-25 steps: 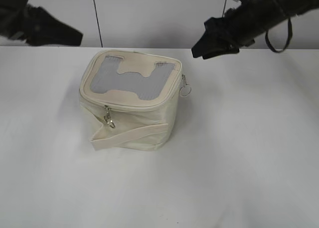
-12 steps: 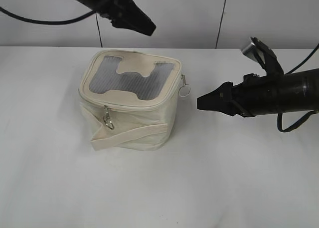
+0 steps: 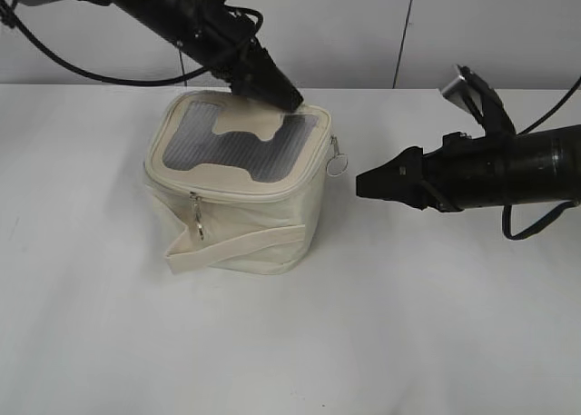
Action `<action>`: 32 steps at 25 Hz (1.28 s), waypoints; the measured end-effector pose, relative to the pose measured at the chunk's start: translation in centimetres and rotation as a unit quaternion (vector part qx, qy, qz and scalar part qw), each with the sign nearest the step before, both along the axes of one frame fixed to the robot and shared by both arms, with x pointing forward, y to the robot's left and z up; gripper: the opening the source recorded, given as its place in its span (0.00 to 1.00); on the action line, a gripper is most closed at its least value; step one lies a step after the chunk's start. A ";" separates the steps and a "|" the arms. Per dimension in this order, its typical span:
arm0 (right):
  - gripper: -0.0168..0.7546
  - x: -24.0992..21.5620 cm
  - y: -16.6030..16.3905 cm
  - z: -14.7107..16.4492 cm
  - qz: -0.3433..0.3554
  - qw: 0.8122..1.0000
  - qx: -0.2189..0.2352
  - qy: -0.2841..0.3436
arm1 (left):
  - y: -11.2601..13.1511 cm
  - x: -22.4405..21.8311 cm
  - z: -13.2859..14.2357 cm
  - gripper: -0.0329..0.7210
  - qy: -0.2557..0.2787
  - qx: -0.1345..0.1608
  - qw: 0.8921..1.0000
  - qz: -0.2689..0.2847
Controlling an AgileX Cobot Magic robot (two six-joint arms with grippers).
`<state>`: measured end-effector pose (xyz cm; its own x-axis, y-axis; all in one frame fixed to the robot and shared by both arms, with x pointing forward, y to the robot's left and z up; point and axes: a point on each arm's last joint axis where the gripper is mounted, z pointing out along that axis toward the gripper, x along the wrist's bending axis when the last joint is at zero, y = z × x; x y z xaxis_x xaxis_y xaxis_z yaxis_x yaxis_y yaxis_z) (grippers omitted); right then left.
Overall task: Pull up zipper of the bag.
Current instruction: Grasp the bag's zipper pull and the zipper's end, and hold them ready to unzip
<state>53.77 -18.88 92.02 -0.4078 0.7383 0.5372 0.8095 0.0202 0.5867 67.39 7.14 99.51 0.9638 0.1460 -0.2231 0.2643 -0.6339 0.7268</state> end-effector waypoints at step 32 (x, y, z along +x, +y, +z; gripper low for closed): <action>0.49 5.6 0.9 -2.6 0.066 0.989 -0.060 -0.117 | -0.8 0.6 -1.0 0.10 0.052 0.044 0.991 0.116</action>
<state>59.39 -18.03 89.46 -0.6074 0.7238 0.3275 0.6370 0.1975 0.7451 67.96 6.38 98.52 0.8746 0.3842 -0.2958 0.4807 -0.6076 0.6323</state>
